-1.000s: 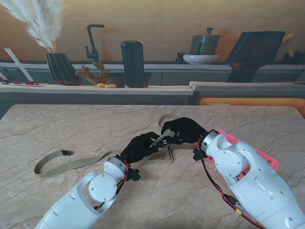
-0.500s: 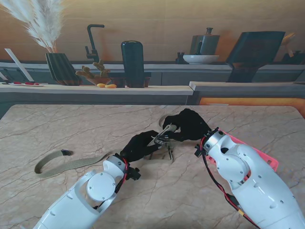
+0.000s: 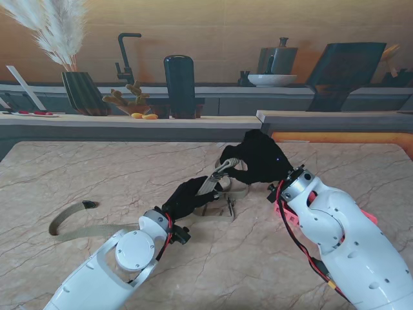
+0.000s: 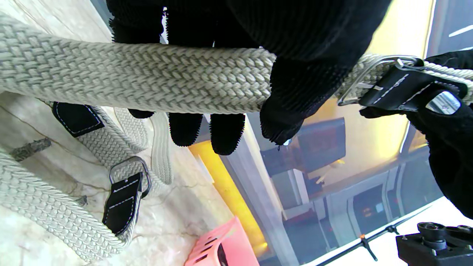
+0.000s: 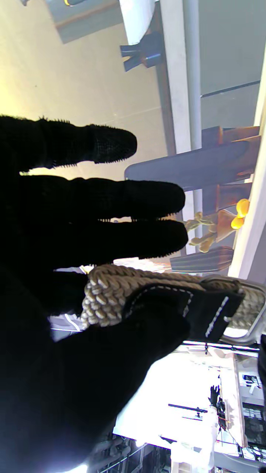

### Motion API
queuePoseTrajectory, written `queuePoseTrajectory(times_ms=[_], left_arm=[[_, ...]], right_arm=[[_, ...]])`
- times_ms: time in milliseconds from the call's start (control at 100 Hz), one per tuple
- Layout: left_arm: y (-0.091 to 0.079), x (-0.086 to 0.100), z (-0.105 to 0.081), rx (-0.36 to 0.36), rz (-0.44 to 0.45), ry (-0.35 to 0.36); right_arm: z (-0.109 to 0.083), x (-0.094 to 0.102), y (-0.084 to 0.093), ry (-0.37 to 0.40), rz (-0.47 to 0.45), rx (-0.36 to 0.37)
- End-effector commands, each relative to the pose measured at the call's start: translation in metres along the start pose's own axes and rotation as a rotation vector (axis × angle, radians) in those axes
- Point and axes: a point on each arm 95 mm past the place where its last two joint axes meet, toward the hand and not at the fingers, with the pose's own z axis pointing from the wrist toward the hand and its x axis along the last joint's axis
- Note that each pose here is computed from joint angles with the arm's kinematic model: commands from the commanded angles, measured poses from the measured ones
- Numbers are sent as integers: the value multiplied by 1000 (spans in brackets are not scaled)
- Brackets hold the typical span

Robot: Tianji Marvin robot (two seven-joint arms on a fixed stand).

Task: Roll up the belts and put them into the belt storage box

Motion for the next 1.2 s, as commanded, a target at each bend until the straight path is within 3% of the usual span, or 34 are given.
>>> queuePoseTrajectory(times_ms=[0, 230, 360, 560, 740, 1000, 1190], left_arm=[[6, -1, -4, 0, -26, -11], [4, -2, -8, 12, -63, -23], [7, -1, -9, 38, -120, -35], [20, 3, -10, 71, -279, -48], [31, 5, -10, 85, -363, -74], [38, 14, -12, 166, -530, -109], [40, 17, -12, 215, -577, -97]], right_arm=[[4, 3, 12, 16, -9, -39], [9, -1, 29, 18, -72, -95], [12, -4, 30, 0, -62, -109], [19, -4, 6, -22, -19, -119], [26, -3, -16, -52, 14, -135], [29, 1, -42, -76, 42, -129], [29, 4, -59, -86, 62, -115]])
